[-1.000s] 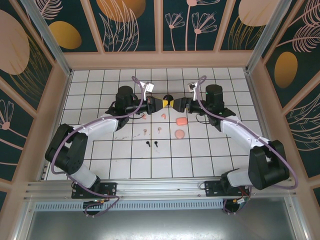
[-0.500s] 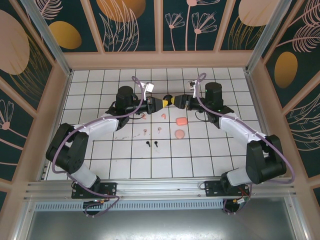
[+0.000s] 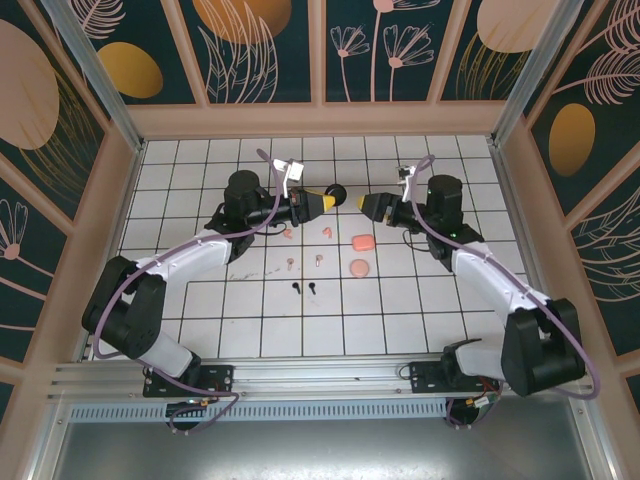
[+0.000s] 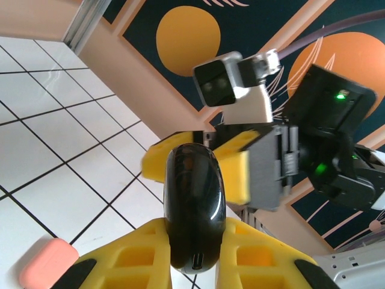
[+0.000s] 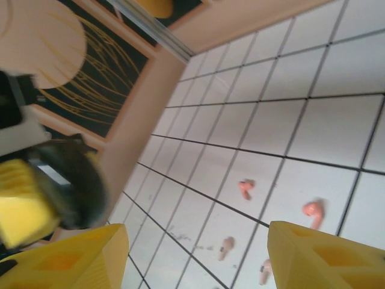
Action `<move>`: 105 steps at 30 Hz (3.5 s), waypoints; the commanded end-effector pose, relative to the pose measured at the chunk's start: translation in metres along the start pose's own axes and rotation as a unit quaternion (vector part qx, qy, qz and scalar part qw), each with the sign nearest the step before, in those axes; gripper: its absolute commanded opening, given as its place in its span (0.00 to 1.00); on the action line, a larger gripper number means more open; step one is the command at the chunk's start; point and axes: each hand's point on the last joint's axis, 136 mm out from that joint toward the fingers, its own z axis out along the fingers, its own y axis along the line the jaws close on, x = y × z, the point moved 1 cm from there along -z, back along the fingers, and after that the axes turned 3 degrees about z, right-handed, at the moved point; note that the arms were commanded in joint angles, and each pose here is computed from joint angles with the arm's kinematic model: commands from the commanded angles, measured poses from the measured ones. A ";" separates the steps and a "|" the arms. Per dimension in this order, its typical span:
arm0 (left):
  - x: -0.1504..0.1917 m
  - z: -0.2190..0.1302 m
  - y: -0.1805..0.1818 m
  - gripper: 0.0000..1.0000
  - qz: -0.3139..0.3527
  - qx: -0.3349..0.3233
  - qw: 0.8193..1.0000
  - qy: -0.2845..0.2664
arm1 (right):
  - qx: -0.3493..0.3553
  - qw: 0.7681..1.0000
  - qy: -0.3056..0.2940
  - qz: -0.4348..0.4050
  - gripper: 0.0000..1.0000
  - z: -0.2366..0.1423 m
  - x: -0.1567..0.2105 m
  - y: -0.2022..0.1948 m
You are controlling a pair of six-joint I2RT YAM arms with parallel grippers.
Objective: Insert the wireless bluetooth earbuds into the charging case
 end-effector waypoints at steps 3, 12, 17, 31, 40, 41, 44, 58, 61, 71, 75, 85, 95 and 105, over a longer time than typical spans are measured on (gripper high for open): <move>-0.004 -0.002 -0.014 0.00 0.014 0.025 1.000 -0.006 | -0.055 0.998 -0.008 -0.031 0.65 0.003 -0.011 0.048; -0.004 -0.003 -0.016 0.00 0.015 0.026 1.000 -0.007 | -0.056 0.998 0.004 -0.036 0.64 0.031 -0.015 0.052; -0.007 -0.005 -0.022 0.00 0.019 0.033 0.999 -0.011 | -0.027 0.999 0.003 -0.021 0.62 0.039 -0.013 0.029; -0.013 -0.009 -0.034 0.00 0.030 0.043 0.998 -0.016 | 0.002 1.000 -0.004 0.022 0.58 0.039 -0.004 -0.012; -0.011 -0.009 -0.032 0.00 0.031 0.044 0.998 -0.014 | -0.023 1.000 -0.004 0.006 0.58 0.008 0.002 0.013; -0.011 -0.008 -0.032 0.00 0.031 0.046 0.998 -0.014 | -0.035 0.999 -0.003 0.004 0.58 0.004 0.004 0.018; -0.010 -0.008 -0.034 0.00 0.030 0.054 0.998 -0.014 | -0.065 0.998 -0.005 0.005 0.58 -0.003 0.005 0.034; -0.011 -0.009 -0.045 0.00 0.025 0.089 0.996 -0.016 | -0.139 0.990 -0.021 0.010 0.53 -0.004 -0.011 0.070; -0.011 -0.009 -0.046 0.00 0.025 0.091 0.995 -0.017 | -0.140 0.990 -0.017 0.010 0.52 -0.001 -0.010 0.072; -0.009 -0.009 -0.045 0.00 0.022 0.093 0.995 -0.016 | -0.139 0.990 -0.017 0.010 0.47 0.007 -0.014 0.072; -0.008 -0.009 -0.045 0.00 0.021 0.093 0.995 -0.014 | -0.140 0.990 -0.018 0.008 0.46 0.009 -0.018 0.074; -0.010 -0.009 -0.045 0.00 0.023 0.093 0.995 -0.017 | -0.143 0.990 -0.005 0.009 0.40 0.015 -0.015 0.074; -0.013 -0.009 -0.045 0.00 0.025 0.090 0.995 -0.022 | -0.137 0.990 0.002 0.011 0.34 0.015 -0.006 0.070; -0.014 -0.009 -0.046 0.00 0.027 0.089 0.995 -0.026 | -0.141 0.990 0.007 0.009 0.22 0.019 -0.006 0.074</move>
